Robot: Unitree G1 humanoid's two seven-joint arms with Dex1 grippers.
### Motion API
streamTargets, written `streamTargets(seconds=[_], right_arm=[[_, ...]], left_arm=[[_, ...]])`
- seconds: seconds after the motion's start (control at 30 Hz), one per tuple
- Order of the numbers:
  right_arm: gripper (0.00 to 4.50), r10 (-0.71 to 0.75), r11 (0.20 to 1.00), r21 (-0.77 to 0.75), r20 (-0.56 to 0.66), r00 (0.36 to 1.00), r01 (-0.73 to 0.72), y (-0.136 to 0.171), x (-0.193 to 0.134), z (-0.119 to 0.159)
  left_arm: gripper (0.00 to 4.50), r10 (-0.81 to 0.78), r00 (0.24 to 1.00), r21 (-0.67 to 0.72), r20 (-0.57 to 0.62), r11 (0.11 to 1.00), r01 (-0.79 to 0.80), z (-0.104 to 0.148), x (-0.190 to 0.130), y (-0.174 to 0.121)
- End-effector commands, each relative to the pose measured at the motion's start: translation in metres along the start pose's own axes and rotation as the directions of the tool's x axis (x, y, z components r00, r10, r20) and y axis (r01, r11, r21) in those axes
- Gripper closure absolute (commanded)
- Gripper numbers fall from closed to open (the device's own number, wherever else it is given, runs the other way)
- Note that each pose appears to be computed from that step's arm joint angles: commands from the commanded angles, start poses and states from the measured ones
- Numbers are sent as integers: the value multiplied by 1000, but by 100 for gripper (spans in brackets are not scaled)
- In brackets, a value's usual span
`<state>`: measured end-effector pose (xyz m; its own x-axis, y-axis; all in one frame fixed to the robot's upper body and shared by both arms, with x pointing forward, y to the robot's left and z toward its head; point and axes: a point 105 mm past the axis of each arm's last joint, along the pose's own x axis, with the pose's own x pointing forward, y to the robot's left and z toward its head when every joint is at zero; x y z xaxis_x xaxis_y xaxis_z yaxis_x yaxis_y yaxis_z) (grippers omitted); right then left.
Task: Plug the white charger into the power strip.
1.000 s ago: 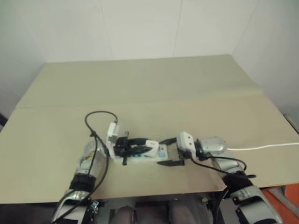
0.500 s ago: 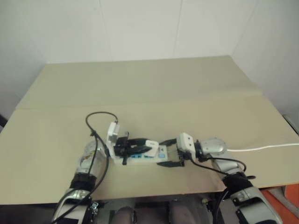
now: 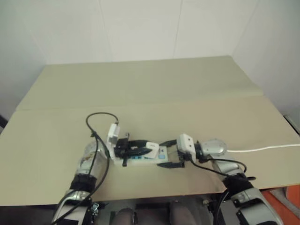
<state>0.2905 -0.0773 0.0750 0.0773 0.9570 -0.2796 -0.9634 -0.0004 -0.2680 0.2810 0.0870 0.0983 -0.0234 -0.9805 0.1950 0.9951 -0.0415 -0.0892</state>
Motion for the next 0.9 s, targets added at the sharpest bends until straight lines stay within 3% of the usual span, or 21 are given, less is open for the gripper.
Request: streamTargets(seconds=[0.03,0.6,0.9], right_arm=[[107,17,999,-32,-5,1000,-18,5,10,2],[107,19,999,-39,-7,1000,-19,0,10,3],[107,14,999,-36,-5,1000,-14,-1,12,2]], left_arm=[[351,-19,994,-112,-109,994,7,-40,-2,-12],[351,107,976,-71,-190,990,-122,-38,-50,-12],[351,69,981,-53,-184,995,-81,-38,-37,-10]])
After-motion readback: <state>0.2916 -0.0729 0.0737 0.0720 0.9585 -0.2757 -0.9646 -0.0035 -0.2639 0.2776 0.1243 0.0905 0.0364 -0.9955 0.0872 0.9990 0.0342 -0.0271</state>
